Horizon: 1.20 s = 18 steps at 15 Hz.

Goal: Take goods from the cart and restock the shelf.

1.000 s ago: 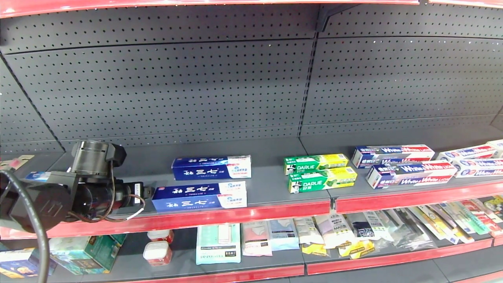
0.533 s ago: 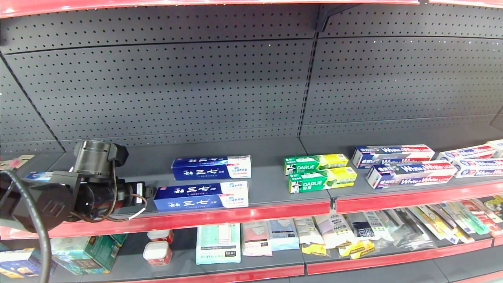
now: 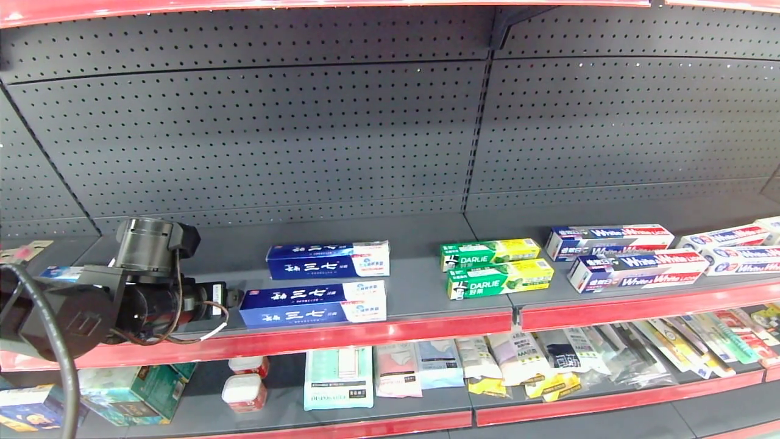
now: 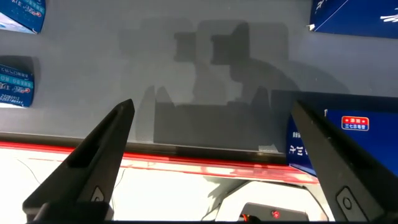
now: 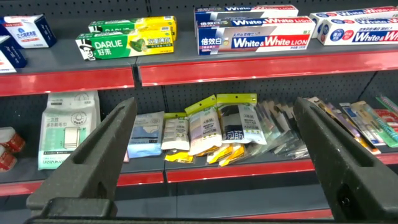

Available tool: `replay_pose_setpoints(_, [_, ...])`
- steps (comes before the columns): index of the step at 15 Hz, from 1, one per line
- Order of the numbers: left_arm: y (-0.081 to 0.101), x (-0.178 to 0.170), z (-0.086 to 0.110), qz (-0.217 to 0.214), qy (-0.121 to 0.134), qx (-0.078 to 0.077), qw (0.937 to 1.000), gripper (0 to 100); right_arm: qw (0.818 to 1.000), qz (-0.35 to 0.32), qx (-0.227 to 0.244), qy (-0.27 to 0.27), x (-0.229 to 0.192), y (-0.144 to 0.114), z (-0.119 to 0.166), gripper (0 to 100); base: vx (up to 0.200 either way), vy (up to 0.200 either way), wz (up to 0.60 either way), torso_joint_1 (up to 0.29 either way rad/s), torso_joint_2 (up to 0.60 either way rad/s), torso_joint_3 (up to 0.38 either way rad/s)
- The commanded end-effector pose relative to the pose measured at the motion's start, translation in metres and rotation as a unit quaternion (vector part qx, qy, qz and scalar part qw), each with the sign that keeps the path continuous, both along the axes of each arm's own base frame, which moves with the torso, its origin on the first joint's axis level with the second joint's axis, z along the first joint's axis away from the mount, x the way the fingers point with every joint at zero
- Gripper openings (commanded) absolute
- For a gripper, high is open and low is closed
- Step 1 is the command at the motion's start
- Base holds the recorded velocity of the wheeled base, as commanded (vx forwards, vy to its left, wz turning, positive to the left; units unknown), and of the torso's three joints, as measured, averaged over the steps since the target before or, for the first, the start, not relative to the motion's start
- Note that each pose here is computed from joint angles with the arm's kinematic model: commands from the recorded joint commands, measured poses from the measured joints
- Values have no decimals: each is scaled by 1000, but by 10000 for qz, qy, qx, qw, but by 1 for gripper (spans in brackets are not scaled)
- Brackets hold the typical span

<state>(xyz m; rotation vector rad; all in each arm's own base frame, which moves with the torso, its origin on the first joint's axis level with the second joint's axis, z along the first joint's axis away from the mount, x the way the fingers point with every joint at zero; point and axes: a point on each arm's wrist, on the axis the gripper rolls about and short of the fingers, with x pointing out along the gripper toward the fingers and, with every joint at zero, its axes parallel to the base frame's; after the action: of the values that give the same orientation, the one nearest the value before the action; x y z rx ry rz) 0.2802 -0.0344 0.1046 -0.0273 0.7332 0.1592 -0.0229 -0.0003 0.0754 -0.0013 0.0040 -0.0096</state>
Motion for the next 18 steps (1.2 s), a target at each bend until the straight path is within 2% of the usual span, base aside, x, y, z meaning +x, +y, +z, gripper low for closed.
replay_pose_setpoints(1, [-1,0,1,-5,-19,-3,10000,100,10000,2,-1,10,0,0,0,100,0,0,0,0,0,0])
replay_pose_setpoints(8, [-3,-1,0,-43,-12,-2,10000,100,10000,2,-1,10,0,0,0,100,0,0,0,0,0,0])
replay_pose_setpoints(11, [-3,-1,3,11,-69,-54,10000,100,10000,2,-1,10,0,0,0,100,0,0,0,0,0,0])
replay_pose_setpoints(12, [-2,-1,6,52,-172,-39,9998,100,10000,2,-1,10,0,0,0,100,0,0,0,0,0,0])
replay_pose_setpoints(14, [6,-14,26,99,-511,53,9986,100,10000,2,-1,10,0,0,0,100,0,0,0,0,0,0])
replay_pose_setpoints(16, [11,-51,46,-121,-819,204,9964,100,10000,2,-1,18,0,0,0,100,0,0,0,0,0,0])
replay_pose_setpoints(17, [15,-78,56,-167,-1070,261,9938,100,10000,2,-1,10,0,0,0,100,0,0,0,0,0,0])
replay_pose_setpoints(18, [22,-115,65,-154,-1433,293,9891,100,10000,2,-1,10,0,0,0,100,0,0,0,0,0,0])
